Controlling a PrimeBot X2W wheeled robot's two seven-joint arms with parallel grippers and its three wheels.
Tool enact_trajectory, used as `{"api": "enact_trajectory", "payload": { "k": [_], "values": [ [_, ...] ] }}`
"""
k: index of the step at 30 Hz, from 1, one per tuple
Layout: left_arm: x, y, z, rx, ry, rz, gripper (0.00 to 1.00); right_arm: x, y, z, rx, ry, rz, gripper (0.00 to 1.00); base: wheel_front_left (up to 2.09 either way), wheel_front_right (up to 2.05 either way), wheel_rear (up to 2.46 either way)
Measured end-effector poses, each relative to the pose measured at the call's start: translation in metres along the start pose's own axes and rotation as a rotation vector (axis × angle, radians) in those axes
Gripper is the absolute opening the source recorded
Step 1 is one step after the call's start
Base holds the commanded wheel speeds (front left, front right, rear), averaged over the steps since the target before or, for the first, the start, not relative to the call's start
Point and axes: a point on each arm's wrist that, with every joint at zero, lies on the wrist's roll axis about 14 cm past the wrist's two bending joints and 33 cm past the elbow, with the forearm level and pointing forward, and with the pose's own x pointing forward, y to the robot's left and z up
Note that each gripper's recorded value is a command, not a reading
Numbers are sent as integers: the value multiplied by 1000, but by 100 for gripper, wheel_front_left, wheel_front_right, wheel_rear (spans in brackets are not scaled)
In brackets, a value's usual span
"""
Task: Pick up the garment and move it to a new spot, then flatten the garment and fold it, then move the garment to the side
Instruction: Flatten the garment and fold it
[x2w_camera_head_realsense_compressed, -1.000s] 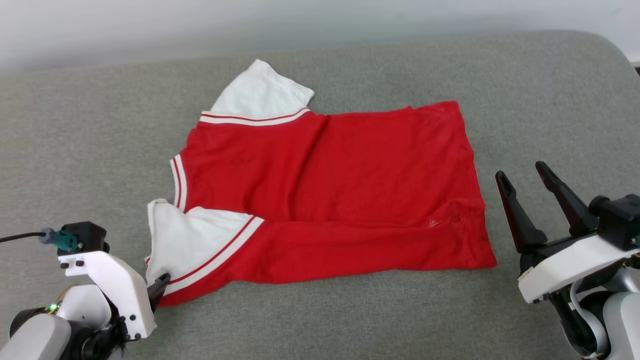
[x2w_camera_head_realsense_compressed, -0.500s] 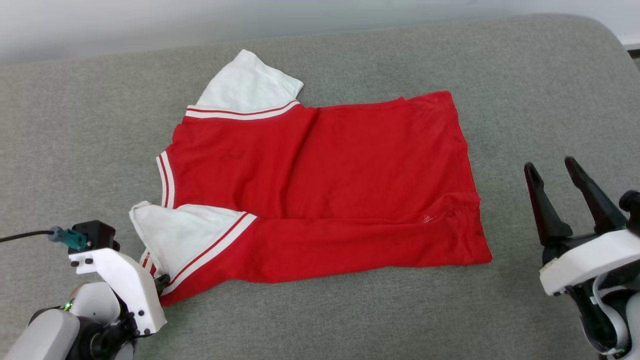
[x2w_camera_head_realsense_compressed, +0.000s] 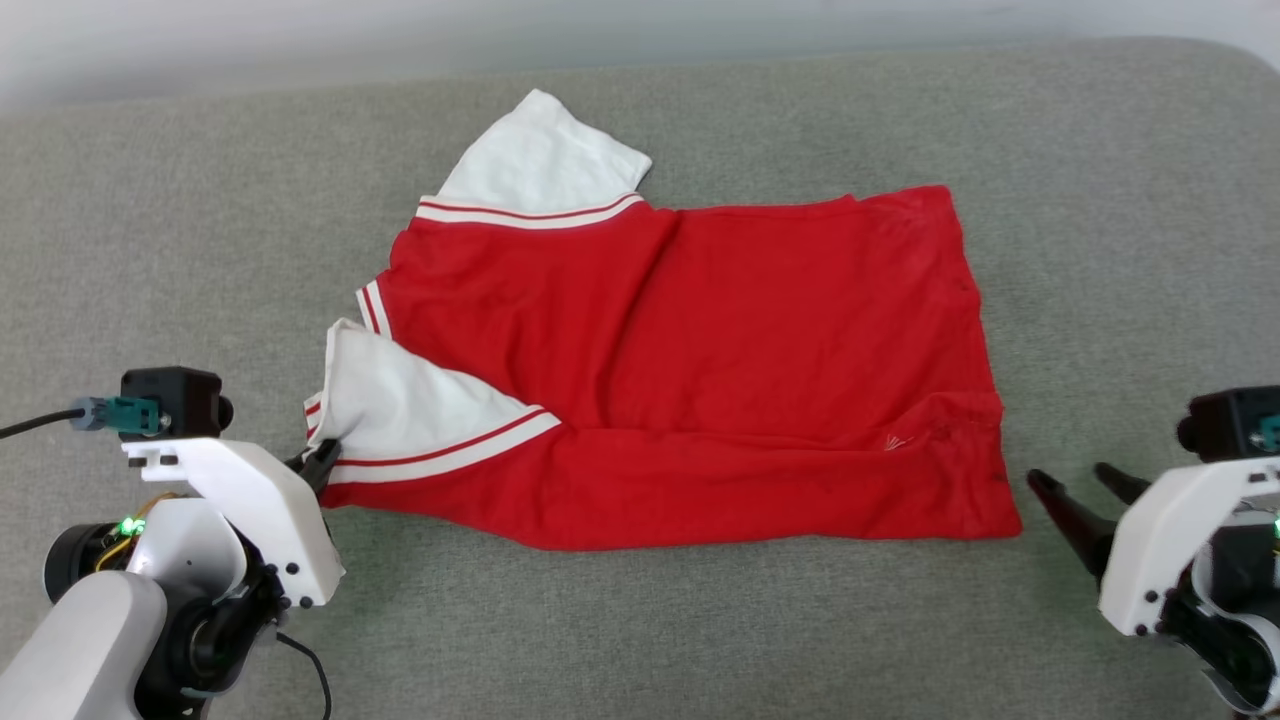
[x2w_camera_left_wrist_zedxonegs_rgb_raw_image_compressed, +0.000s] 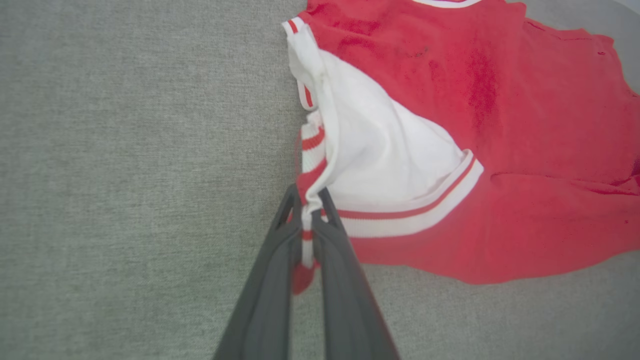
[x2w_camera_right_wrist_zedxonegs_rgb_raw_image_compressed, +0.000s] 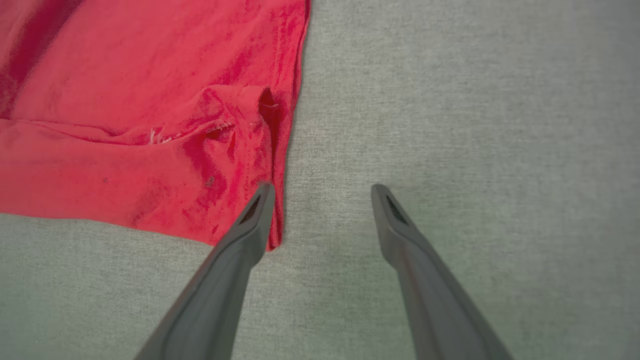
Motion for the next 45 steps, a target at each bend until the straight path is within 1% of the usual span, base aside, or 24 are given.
{"api": "enact_trajectory", "payload": {
  "k": [3, 7, 10, 11, 12, 13, 17, 20, 25, 28, 32, 39, 45],
  "values": [
    [2, -1, 3, 9, -15, -2, 0, 13, 14, -8, 3, 65, 45, 100, 0, 0, 0],
    [7, -3, 3, 11, -19, -6, 0, 32, 31, -28, 23, 167, 95, 100, 0, 0, 0],
    [9, -1, -3, 0, -11, -1, 0, 42, 39, -34, 24, 212, 123, 100, 0, 0, 0],
    [10, 0, -4, -1, -9, 2, 0, 45, 41, -36, 25, 227, 127, 89, 0, 0, 0],
    [10, 1, -5, -6, -7, 4, 0, 47, 42, -36, 21, 233, 132, 33, 0, 0, 0],
    [10, 0, -6, -12, -4, 3, 0, 48, 42, -36, 16, 237, 135, 0, 0, 0, 0],
    [8, -1, -3, -18, -23, 4, 0, 49, 47, -33, 10, 234, 151, 0, 0, 0, 0],
    [5, -2, 1, -25, -53, 6, 0, 46, 48, -26, -6, 205, 153, 0, 0, 0, 0],
    [-3, -10, 8, -38, -102, -5, 0, 38, 50, -3, -53, 117, 161, 0, 0, 0, 0],
    [-11, -9, 15, -52, -165, 11, 0, 30, 58, 11, -83, 64, 179, 0, 0, 0, 0],
    [-24, -11, 8, -70, -191, 24, 0, 15, 68, 21, -110, 13, 201, 0, 0, 0, 0],
    [-57, -6, -15, -117, -197, 65, 0, -12, 77, 10, -116, -12, 225, 0, 0, 0, 0],
    [-81, 6, -38, -165, -177, 113, 0, -29, 70, -7, -82, 5, 215, 0, 0, 0, 0]
  ]
}}
